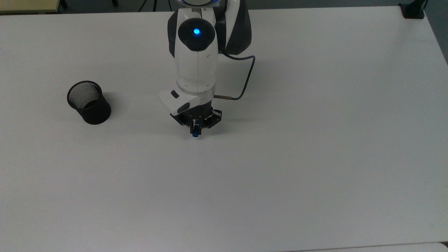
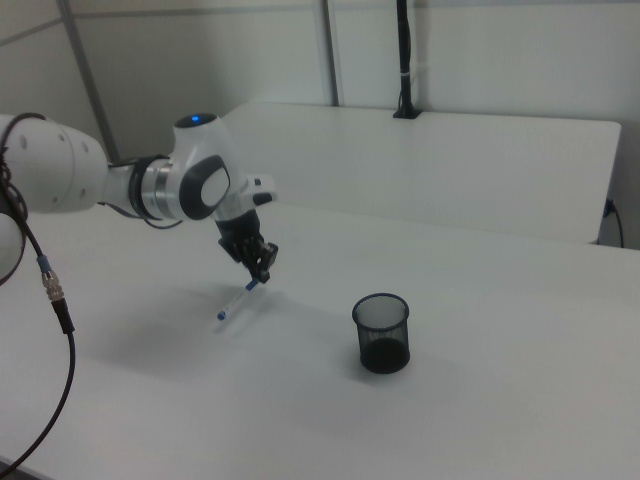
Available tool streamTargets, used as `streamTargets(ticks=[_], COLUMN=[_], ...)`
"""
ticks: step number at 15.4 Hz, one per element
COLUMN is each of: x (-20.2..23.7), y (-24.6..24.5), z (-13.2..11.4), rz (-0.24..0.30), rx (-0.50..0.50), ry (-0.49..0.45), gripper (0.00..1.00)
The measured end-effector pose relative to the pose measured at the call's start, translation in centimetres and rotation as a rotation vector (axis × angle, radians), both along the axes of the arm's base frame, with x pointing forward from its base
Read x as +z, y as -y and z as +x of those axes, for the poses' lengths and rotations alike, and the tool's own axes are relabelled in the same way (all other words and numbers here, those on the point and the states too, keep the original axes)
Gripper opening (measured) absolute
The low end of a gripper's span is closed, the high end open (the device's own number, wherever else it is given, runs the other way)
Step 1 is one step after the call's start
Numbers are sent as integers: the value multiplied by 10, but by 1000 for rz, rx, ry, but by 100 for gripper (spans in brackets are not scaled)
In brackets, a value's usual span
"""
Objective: Insert the marker
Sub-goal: 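Close the gripper on the marker and lift it off the table, then carry the marker over the black mesh pen cup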
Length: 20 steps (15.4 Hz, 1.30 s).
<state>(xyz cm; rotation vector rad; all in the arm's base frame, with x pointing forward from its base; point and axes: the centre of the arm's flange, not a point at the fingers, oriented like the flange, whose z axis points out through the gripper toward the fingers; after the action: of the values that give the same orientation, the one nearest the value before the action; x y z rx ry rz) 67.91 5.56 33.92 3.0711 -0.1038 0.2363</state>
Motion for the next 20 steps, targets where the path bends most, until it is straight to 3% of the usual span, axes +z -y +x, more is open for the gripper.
streamTargets(ticks=[2,4,7,11,16,20], x=[37,101,138,151,162,132], y=[11,44,97,182,236,250], z=[-4,-19,-31,-41,-43,-51], rz=[3,6,-3,-43,-105,-157], rx=[-27,-80,-113,-74,-51,-31], ry=[16,41,80,114,277,454], gripper=[19,19,19,19,19,19])
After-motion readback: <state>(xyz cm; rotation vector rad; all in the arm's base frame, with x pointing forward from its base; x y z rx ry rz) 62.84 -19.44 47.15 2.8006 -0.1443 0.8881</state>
